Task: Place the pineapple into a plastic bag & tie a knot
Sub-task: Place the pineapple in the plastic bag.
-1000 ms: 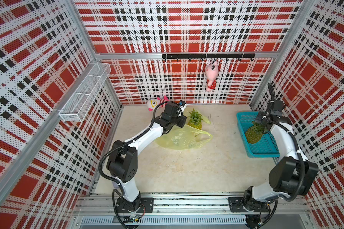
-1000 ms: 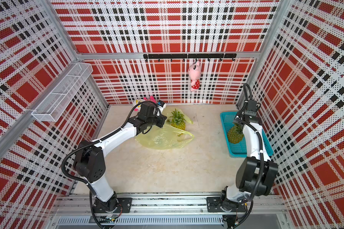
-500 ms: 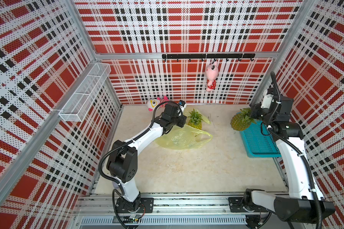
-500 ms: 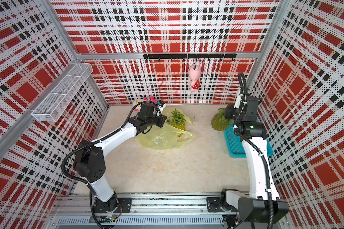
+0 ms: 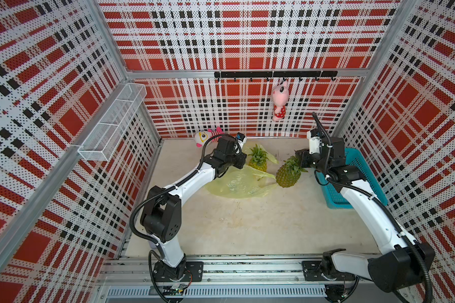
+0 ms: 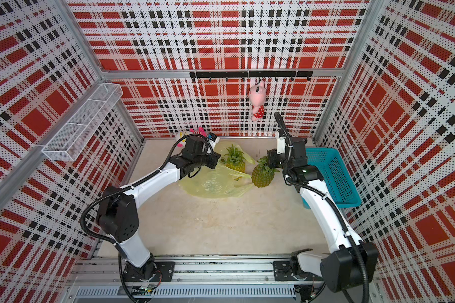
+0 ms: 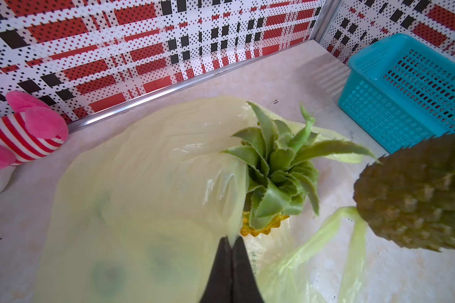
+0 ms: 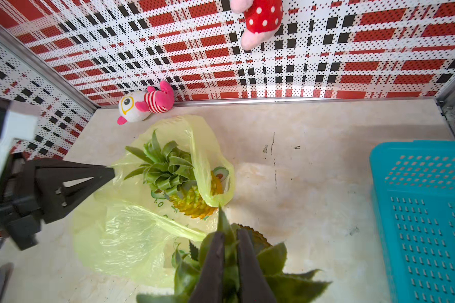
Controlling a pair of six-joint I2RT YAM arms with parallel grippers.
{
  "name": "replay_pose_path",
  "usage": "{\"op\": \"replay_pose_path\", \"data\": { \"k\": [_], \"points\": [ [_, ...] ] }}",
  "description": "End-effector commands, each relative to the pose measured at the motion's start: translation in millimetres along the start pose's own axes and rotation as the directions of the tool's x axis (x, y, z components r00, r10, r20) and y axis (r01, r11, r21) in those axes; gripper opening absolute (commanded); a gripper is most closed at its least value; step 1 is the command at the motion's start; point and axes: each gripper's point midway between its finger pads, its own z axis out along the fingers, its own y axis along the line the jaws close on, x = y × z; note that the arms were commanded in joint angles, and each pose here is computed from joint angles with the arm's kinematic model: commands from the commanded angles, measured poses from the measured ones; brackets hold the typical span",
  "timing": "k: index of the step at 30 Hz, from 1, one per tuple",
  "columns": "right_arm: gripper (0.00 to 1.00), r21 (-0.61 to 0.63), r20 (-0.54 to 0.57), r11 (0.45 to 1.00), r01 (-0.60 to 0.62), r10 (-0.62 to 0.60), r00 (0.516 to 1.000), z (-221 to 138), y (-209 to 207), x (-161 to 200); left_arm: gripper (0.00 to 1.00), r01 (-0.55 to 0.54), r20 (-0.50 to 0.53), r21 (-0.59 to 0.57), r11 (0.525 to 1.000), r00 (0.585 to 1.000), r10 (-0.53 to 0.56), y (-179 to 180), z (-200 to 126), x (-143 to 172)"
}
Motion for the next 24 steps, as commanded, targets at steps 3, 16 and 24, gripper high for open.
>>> {"op": "replay_pose_path", "data": {
  "k": [3,16,24],
  "points": [
    [0.0,0.219,0.216,0.974,-0.06,0.011,0.976,-7,-35,-48,0.0,-0.038,0.036,0.036,0.999,0.999,0.036,-11,-14,-11],
    [0.0,-0.355,0.13,0.934,0.032,0.016,0.991,27,59,-5,0.0,-0.029,0.038,0.039,0.999,0.999,0.028,-9,-7,-15],
    [0.0,-0.611,0.194,0.788,0.076,0.056,0.979,-16,111,-2,0.0,-0.006,0.041,0.018,1.0,0.999,0.005,1,-2,-18]
  ]
}}
